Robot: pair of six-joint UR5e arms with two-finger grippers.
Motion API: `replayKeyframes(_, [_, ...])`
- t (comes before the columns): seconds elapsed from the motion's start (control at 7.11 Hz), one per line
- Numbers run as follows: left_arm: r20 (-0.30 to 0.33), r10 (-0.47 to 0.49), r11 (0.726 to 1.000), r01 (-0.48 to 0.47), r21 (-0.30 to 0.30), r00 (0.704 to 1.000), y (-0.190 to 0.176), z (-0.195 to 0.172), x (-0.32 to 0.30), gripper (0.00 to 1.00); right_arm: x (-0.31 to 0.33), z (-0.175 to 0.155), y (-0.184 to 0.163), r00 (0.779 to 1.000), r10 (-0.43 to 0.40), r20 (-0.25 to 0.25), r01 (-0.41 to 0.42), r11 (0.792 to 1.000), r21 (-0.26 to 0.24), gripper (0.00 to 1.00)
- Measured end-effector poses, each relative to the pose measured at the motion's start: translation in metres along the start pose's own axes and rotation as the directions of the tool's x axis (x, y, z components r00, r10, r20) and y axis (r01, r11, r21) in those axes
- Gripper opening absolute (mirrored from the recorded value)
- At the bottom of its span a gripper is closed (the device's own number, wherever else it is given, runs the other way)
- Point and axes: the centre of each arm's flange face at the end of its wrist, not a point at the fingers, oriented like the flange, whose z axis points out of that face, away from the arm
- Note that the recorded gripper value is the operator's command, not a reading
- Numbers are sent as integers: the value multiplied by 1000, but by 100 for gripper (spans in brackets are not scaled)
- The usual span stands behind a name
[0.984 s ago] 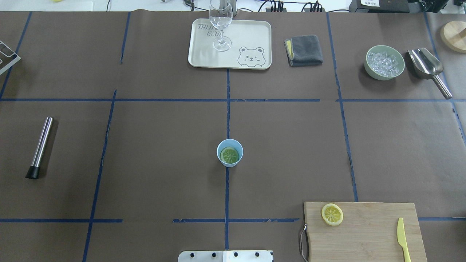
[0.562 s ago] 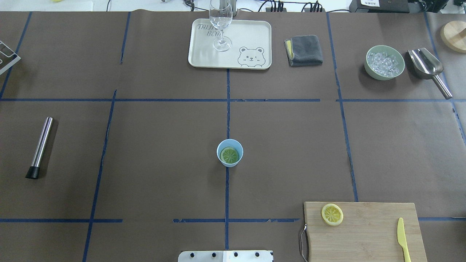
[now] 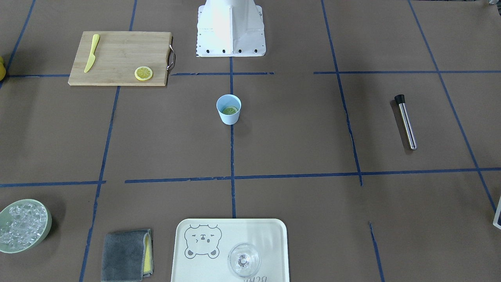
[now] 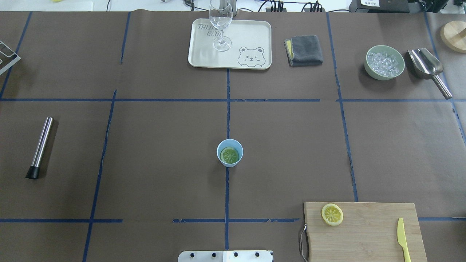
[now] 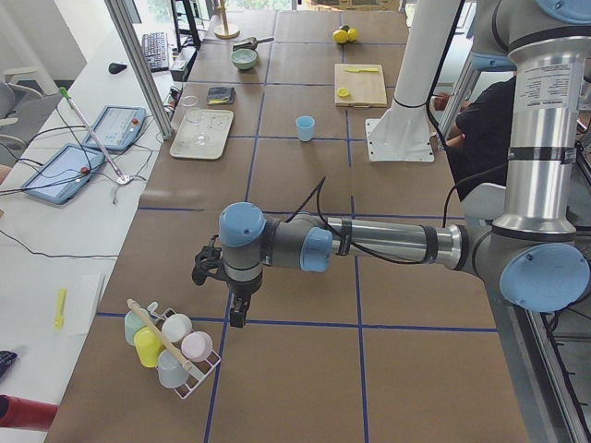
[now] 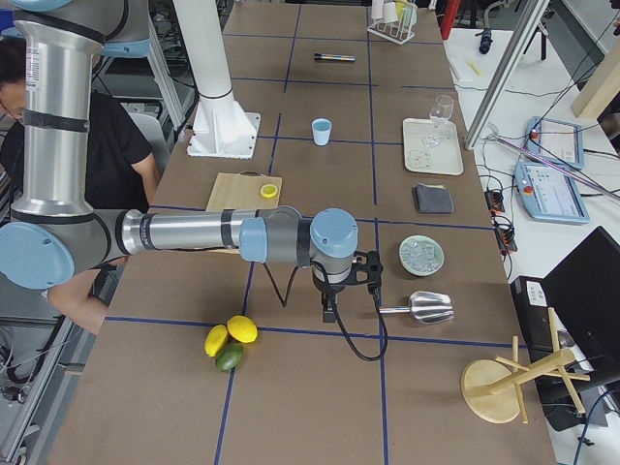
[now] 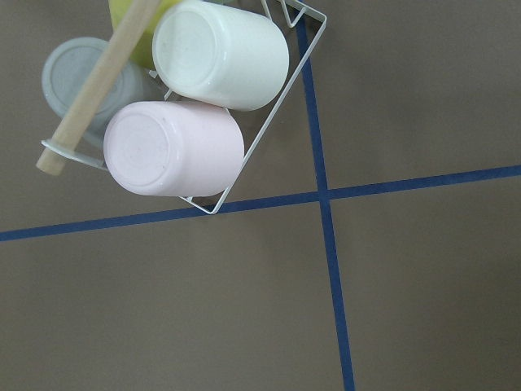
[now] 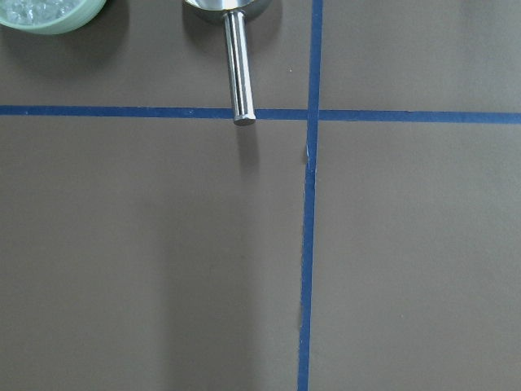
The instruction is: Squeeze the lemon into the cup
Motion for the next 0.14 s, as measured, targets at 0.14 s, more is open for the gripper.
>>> replayKeyframes(0.14, [0, 0, 1000, 0, 0, 1000, 0, 0, 0, 100, 1, -2, 0, 1000, 1, 0, -1, 1000, 4, 100])
